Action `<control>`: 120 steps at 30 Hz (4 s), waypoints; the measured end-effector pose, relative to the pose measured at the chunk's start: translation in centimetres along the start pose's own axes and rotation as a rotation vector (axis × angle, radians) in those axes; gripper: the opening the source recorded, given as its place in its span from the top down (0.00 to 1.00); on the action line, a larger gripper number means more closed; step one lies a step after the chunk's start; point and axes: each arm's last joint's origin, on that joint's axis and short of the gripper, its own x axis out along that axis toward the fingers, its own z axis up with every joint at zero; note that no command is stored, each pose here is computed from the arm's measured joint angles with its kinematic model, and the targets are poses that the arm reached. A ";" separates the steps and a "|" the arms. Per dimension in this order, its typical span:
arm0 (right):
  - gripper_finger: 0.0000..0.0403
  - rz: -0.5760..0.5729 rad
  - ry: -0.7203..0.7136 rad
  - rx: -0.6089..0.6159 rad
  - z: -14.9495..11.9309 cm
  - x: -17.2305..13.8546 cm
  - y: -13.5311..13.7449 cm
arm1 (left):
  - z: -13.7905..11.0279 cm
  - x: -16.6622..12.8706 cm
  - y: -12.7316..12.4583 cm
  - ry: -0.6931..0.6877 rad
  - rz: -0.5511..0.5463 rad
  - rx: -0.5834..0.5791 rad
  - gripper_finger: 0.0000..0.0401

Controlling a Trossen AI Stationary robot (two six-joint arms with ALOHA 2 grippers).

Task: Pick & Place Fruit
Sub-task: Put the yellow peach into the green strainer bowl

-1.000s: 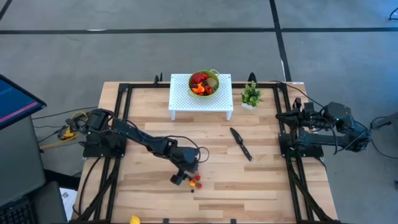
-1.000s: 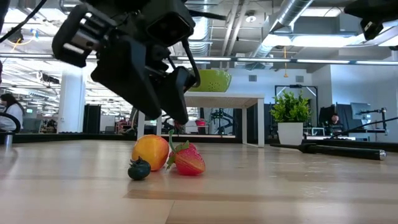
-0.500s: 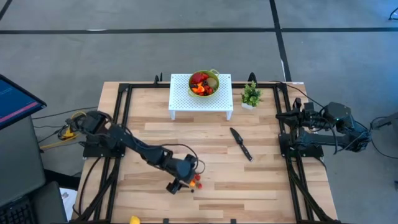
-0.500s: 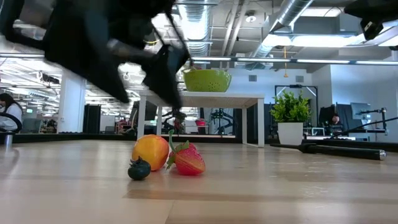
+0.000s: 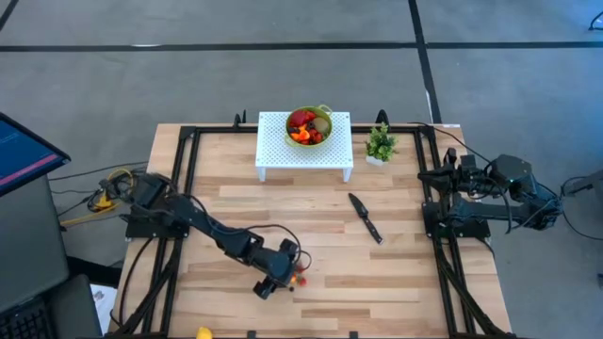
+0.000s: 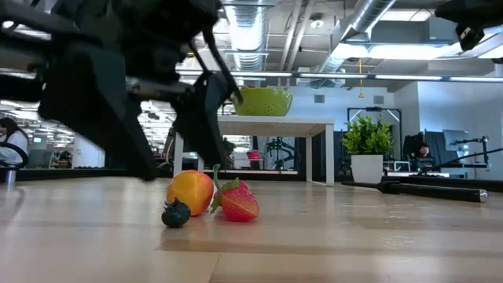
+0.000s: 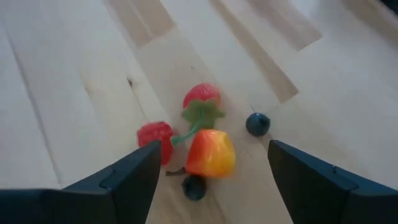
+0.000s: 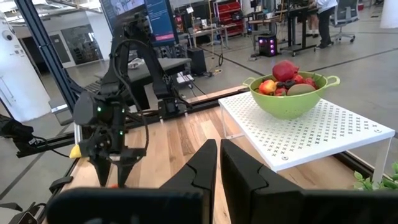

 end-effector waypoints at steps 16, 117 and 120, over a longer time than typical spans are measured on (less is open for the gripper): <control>0.96 0.000 0.000 0.000 0.0 0.0 0.0 | -1.0 2.0 -0.2 0.030 -0.006 -0.021 0.31; 0.96 0.000 0.000 0.000 0.0 0.0 0.0 | -6.8 -16.7 27.6 -0.555 0.918 -0.507 0.65; 0.96 0.000 0.000 0.000 0.0 0.0 0.0 | -6.7 -16.7 27.6 -0.544 0.923 -0.485 0.60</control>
